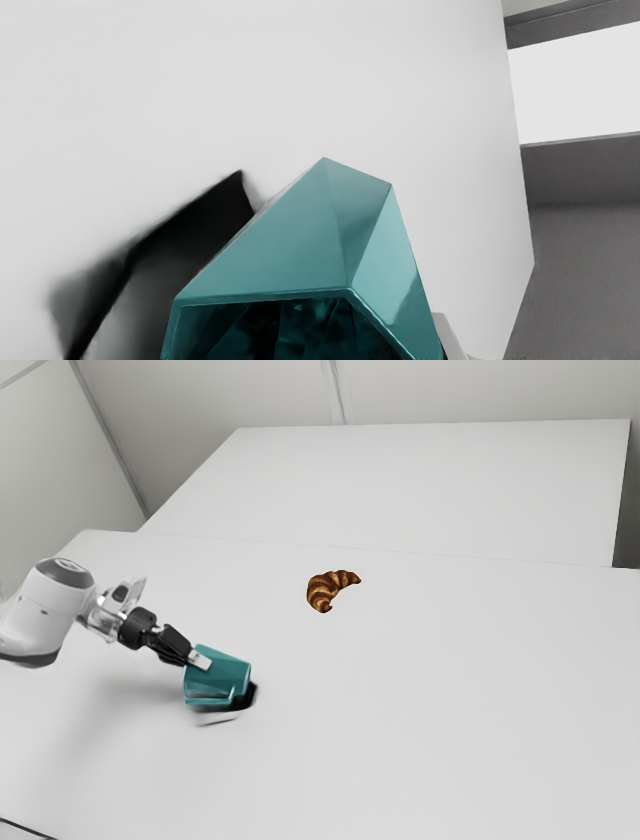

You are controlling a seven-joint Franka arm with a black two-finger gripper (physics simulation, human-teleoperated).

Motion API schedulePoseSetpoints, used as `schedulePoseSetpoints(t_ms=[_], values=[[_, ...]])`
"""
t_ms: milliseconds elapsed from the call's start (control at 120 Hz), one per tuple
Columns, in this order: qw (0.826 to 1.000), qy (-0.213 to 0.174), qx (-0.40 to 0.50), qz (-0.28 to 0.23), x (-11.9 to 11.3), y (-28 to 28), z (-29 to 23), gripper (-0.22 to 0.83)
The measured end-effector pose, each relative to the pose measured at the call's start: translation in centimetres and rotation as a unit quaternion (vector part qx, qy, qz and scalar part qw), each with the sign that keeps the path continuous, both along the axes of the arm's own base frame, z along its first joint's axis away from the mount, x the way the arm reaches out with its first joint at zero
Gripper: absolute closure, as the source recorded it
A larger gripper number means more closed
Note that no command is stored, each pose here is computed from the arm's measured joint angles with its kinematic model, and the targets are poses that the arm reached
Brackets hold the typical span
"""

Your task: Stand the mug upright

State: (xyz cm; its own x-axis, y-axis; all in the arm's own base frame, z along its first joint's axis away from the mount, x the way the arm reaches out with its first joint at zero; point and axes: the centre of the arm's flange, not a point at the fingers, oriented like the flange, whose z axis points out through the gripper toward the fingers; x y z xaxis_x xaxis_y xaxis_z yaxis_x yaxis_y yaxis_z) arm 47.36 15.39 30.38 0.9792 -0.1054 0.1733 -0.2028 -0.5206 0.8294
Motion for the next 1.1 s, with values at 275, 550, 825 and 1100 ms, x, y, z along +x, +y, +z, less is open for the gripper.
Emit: schedulePoseSetpoints(t_ms=[275, 550, 825, 1100], values=[[0.982, -0.090, 0.143, -0.085, 2.6, -6.3, 7.3, 0.78], [0.903, -0.119, 0.360, -0.203, 4.1, -16.4, 9.6, 0.78], [0.869, -0.108, 0.451, -0.173, 4.2, -19.5, 9.9, 0.78], [0.868, -0.064, 0.479, -0.112, 2.5, -20.2, 8.4, 0.78]])
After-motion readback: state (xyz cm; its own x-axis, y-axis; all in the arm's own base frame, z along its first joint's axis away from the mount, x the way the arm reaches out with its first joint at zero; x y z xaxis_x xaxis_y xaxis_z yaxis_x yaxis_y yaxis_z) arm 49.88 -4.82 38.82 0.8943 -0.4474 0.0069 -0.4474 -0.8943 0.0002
